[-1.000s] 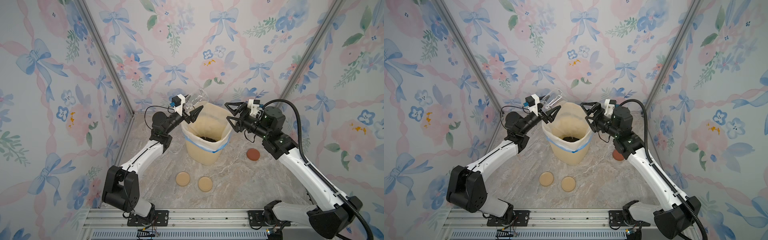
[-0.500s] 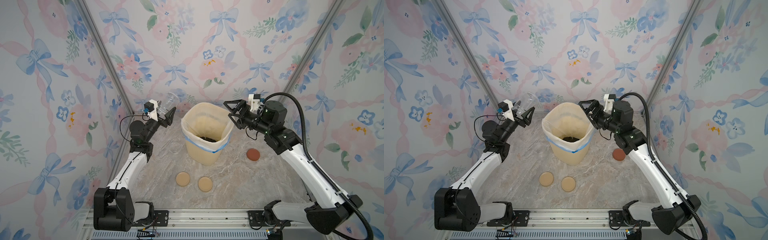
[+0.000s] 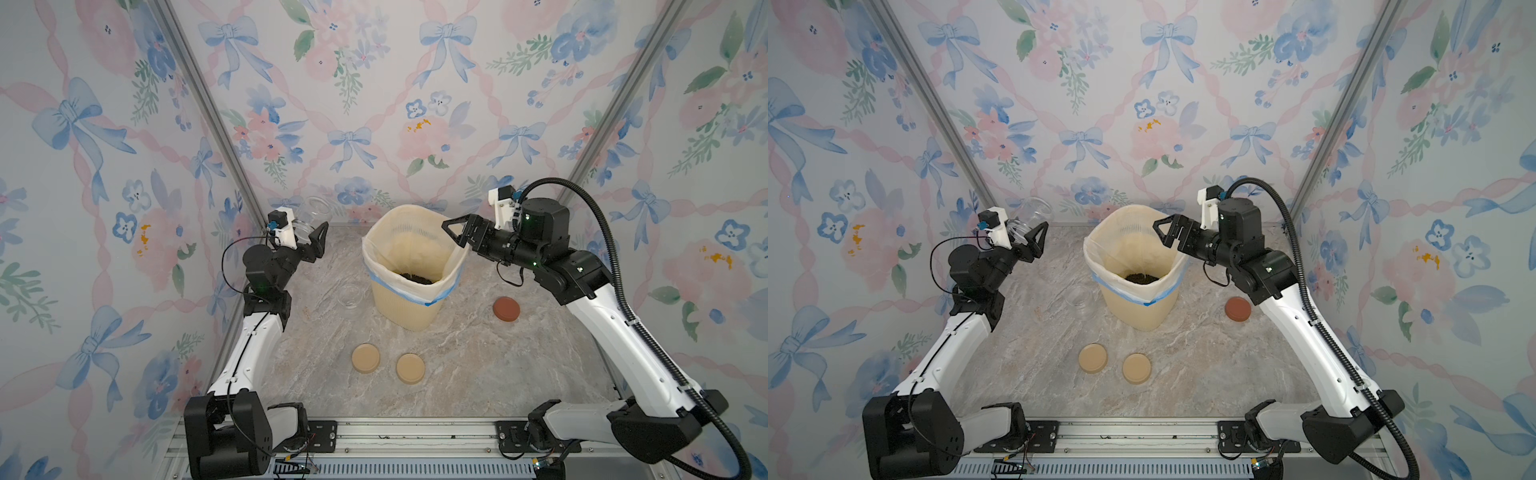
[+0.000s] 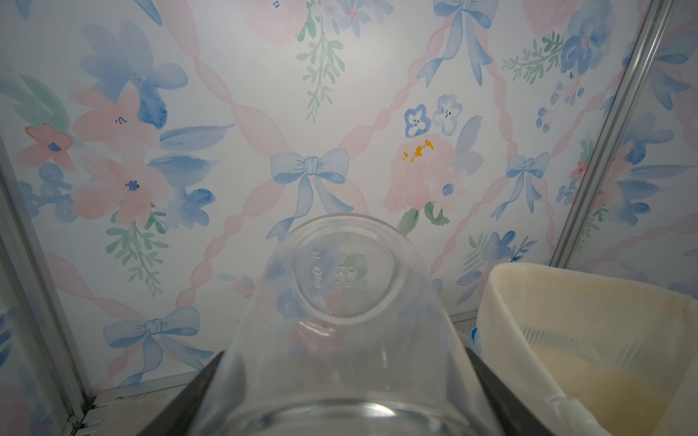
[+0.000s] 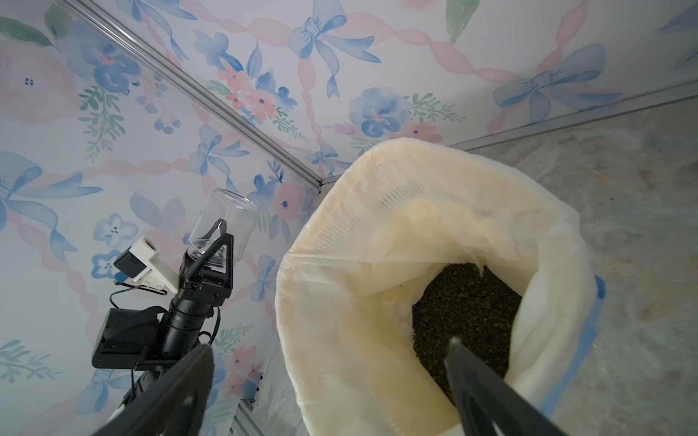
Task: Empty moldy tea leaves from jars
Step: Place the jar at the center of the board.
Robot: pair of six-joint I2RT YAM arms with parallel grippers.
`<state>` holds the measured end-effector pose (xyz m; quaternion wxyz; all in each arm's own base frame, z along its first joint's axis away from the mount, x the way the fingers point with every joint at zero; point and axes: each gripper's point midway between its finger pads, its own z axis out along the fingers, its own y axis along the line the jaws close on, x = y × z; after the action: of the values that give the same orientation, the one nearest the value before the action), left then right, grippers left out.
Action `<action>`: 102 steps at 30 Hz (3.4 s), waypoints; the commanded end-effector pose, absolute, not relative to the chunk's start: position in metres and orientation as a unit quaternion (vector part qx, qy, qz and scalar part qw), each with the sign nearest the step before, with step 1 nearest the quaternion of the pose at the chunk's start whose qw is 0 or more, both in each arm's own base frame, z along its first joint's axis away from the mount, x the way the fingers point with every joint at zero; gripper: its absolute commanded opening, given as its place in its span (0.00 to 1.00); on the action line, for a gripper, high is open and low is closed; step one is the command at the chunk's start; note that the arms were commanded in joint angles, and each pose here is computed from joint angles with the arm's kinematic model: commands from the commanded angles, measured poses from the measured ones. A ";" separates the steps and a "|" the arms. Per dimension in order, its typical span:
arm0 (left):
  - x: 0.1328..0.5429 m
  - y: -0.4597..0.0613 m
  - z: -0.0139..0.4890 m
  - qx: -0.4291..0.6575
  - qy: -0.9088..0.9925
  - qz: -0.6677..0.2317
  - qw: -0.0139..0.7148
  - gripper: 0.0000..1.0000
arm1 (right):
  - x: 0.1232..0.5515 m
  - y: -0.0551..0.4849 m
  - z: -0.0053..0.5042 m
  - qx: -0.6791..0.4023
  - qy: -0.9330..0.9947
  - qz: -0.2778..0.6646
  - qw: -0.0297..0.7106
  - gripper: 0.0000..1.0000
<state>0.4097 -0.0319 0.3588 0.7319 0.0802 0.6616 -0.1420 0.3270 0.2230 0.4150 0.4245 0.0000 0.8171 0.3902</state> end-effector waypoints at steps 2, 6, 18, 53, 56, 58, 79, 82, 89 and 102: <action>0.393 -0.026 0.371 0.065 0.651 -0.131 0.745 0.50 | 0.310 0.201 0.433 -0.056 0.811 0.329 0.480 0.97; 0.387 -0.017 0.338 0.033 0.687 -0.117 0.717 0.51 | 0.307 0.190 0.441 -0.078 0.809 0.294 0.502 0.98; 0.396 0.006 0.270 -0.040 0.781 -0.084 0.618 0.50 | 0.289 0.165 0.450 -0.077 0.804 0.264 0.527 0.98; 0.425 -0.008 0.139 0.074 0.955 -0.002 0.288 0.51 | 0.216 0.237 0.322 -0.194 0.866 0.257 0.383 0.97; 0.424 -0.010 0.133 0.077 0.960 0.001 0.268 0.52 | 0.216 0.240 0.322 -0.197 0.865 0.258 0.383 0.98; 0.424 -0.014 0.125 0.080 0.966 -0.001 0.247 0.51 | 0.217 0.241 0.320 -0.196 0.866 0.258 0.382 0.98; 0.433 -0.017 0.090 0.070 0.988 0.012 0.135 0.55 | 0.216 0.244 0.309 -0.189 0.871 0.260 0.370 0.98; 0.434 -0.018 0.086 0.069 0.989 0.011 0.129 0.56 | 0.217 0.245 0.309 -0.189 0.872 0.260 0.370 0.98; 0.438 -0.020 0.084 0.065 0.990 0.004 0.124 0.69 | 0.217 0.245 0.308 -0.187 0.874 0.258 0.368 0.98; 0.463 -0.029 0.121 0.068 0.980 -0.015 0.188 0.98 | 0.219 0.243 0.304 -0.180 0.875 0.254 0.371 0.98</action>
<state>0.4531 -0.0234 0.0998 0.1559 0.0719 0.9851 -0.0029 0.2186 0.2429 0.3099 0.3688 -0.1856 0.8728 0.2604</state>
